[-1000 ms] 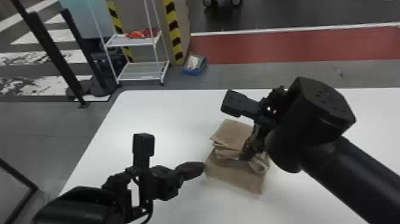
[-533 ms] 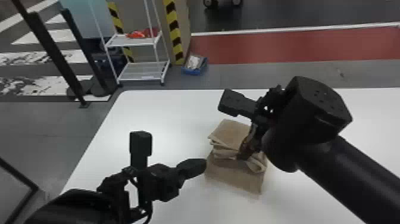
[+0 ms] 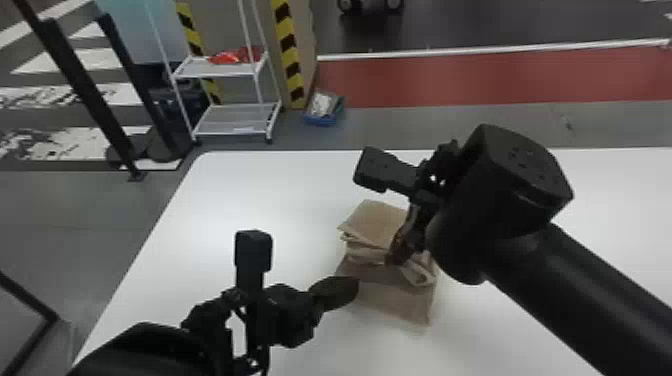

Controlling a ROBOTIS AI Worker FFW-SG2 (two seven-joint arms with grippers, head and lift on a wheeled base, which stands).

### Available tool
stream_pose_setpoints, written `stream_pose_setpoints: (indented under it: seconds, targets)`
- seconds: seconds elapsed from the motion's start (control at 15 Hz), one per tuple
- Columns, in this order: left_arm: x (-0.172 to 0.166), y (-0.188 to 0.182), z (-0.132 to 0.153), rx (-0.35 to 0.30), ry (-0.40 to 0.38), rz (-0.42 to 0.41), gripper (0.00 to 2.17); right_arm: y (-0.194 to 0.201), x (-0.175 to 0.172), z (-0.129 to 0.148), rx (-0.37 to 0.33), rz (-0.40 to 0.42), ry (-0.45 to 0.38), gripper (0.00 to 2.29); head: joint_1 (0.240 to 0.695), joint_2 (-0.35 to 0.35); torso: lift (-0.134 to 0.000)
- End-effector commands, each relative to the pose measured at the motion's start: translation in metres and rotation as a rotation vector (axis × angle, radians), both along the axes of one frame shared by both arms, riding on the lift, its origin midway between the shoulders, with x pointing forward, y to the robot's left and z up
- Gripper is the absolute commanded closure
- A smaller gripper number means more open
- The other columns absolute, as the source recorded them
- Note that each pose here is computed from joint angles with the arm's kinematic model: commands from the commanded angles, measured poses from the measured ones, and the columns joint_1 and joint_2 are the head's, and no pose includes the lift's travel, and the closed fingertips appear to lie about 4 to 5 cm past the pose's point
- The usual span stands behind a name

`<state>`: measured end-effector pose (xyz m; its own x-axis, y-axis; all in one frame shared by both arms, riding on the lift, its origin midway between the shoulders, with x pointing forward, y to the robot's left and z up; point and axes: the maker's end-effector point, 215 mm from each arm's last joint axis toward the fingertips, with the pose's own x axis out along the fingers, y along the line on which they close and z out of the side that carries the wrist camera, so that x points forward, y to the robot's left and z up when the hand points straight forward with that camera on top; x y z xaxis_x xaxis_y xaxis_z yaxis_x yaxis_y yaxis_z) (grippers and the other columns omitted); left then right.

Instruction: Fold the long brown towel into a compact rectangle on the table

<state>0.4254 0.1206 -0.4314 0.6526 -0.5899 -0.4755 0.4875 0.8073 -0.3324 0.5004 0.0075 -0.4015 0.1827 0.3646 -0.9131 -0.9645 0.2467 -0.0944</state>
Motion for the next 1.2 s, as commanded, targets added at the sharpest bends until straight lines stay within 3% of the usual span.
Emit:
stream_pose_setpoints:
  seconds: [0.0,0.4,1.13]
  targets:
    - [0.0,-0.001,-0.002,0.001,0.003,-0.003,2.15,0.0,0.004,0.003,-0.004,0.004,-0.009,1.3,0.695,0.154,-0.123]
    - [-0.006,-0.016,-0.008,-0.012,0.018,-0.023,2.15,-0.001,0.01,0.009,-0.017,0.011,-0.016,1.3,0.695,0.139,-0.123]
    - [0.005,-0.019,-0.022,-0.002,0.036,-0.017,2.15,0.005,-0.021,0.011,-0.021,0.053,0.034,1.3,0.695,0.141,-0.123]
